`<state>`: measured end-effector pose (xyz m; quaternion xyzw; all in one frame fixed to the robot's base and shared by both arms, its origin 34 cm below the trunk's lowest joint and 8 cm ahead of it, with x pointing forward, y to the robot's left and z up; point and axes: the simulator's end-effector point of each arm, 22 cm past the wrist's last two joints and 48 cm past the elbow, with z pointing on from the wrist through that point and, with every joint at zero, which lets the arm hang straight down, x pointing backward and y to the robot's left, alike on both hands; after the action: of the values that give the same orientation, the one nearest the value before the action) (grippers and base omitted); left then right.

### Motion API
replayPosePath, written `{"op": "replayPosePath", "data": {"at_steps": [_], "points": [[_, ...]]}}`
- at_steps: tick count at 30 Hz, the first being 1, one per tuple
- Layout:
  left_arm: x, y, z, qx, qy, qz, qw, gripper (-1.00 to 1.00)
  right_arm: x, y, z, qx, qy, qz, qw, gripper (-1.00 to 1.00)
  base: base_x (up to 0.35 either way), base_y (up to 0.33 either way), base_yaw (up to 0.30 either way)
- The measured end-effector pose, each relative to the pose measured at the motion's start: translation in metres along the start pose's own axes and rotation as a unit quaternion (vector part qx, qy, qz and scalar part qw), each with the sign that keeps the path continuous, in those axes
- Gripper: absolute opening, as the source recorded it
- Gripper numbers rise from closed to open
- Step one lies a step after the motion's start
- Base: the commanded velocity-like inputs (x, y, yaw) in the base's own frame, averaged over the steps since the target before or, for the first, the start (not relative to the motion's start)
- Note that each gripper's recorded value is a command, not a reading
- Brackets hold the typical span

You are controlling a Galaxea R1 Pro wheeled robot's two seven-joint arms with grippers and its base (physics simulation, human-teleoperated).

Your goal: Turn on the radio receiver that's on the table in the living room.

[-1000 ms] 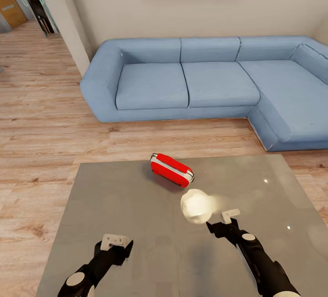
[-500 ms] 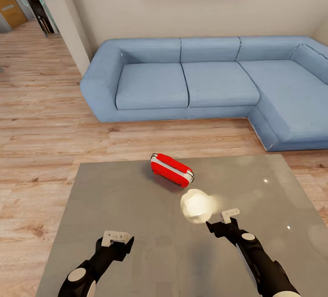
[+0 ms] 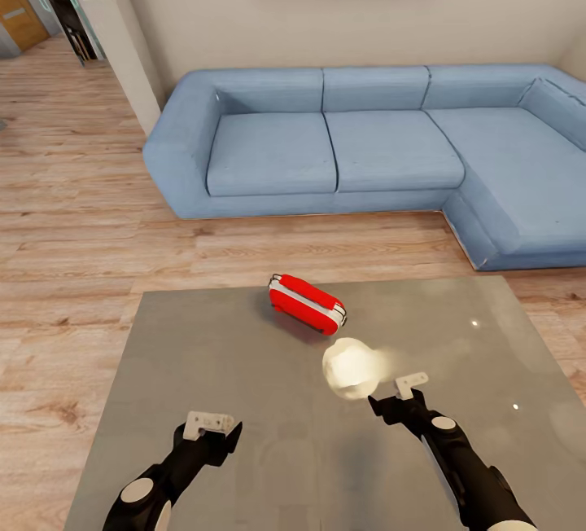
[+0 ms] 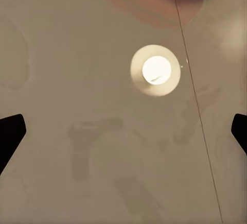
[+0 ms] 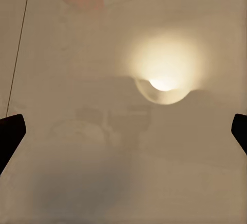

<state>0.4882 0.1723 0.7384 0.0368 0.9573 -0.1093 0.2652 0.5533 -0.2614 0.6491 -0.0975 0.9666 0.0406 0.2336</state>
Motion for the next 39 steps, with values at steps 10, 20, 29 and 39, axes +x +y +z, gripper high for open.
{"op": "replayPosePath", "data": {"at_steps": [10, 20, 29, 39], "points": [[0.000, 0.000, 0.000, 0.000, 0.000, 0.000, 1.0000, 1.00, 0.000, 0.000, 0.000, 0.000, -0.001, 0.003, 1.0000, 1.00, 0.000, 0.000, 0.000], [0.000, 0.000, 0.000, -0.001, 0.000, 0.000, 1.0000, 1.00, 0.000, 0.001, 0.000, -0.001, 0.000, 0.003, 1.0000, 1.00, 0.000, 0.000, 0.000], [0.001, 0.000, 0.000, 0.001, 0.000, 0.000, 1.0000, 1.00, -0.013, -0.003, -0.002, 0.005, -0.013, -0.004, 0.9999, 1.00, 0.000, 0.000, 0.000], [0.001, 0.001, 0.000, 0.000, 0.000, 0.002, 1.0000, 1.00, -0.014, -0.001, -0.002, 0.002, -0.014, -0.006, 0.9999, 1.00, 0.000, 0.000, 0.000]]}}
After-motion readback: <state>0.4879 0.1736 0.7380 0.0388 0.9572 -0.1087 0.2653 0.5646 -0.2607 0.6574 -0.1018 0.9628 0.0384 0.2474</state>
